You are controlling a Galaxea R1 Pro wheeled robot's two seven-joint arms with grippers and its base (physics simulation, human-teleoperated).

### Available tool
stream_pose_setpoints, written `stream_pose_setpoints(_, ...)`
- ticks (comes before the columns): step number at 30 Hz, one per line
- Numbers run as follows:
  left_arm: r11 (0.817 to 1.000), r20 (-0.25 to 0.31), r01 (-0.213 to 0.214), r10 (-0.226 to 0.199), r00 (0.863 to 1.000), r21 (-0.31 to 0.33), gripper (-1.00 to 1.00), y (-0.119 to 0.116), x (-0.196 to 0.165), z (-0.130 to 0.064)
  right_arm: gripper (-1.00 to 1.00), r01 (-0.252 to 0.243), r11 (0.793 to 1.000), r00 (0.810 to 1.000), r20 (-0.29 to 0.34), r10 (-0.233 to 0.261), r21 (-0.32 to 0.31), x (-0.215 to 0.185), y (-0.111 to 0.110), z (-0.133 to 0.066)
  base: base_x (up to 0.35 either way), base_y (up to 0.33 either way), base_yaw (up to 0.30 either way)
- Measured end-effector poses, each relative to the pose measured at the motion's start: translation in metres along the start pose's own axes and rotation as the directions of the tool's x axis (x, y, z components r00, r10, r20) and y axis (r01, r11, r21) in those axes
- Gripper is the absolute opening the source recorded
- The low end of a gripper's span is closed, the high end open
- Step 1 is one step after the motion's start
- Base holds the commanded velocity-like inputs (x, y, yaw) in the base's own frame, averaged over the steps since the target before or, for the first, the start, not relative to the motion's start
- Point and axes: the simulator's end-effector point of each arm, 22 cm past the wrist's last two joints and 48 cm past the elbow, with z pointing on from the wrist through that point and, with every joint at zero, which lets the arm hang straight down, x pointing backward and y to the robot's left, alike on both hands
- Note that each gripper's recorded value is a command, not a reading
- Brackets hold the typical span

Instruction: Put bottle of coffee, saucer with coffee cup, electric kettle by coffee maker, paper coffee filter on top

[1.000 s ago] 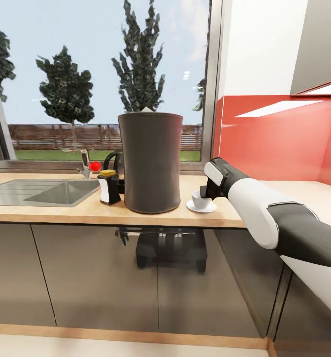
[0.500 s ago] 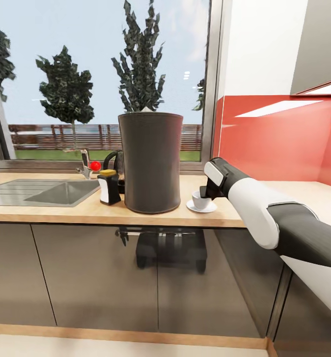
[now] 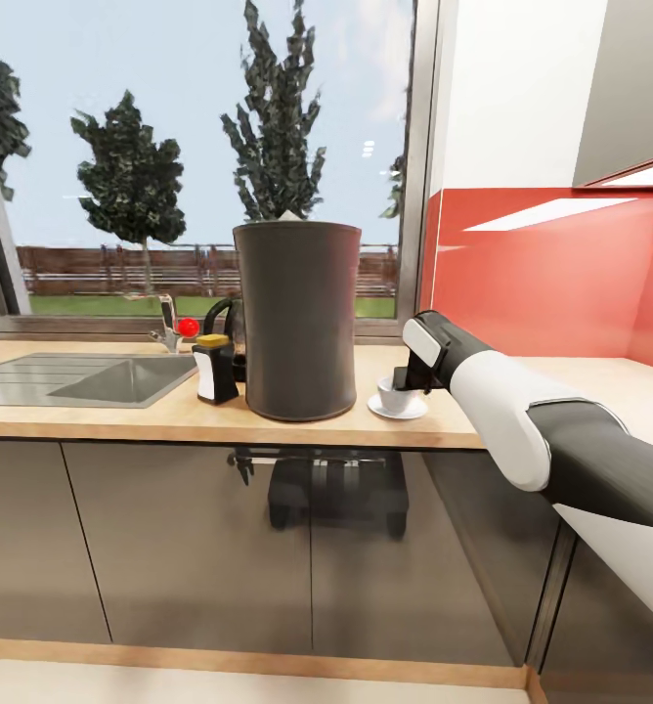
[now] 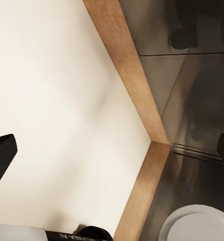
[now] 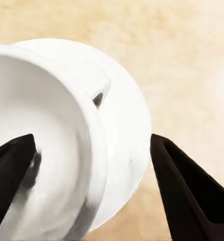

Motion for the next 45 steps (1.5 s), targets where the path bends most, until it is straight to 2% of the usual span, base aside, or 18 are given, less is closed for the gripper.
stream_pose_setpoints(25, 1.000, 0.000, 0.000, 0.000, 1.000, 0.000, 1.00, 0.000, 0.000, 0.000, 1.00, -0.001, 1.000, 1.000, 0.000, 0.001, -0.002, 0.000, 0.000, 0.000, 0.000, 0.000, 0.000)
stream_pose_setpoints(45, 1.000, 0.000, 0.001, -0.001, 1.000, 0.000, 1.00, -0.037, -0.009, -0.018, 1.00, -0.001, 1.000, 1.000, -0.001, 0.001, -0.002, -0.034, -0.003, -0.025, 0.000, 0.000, 0.000)
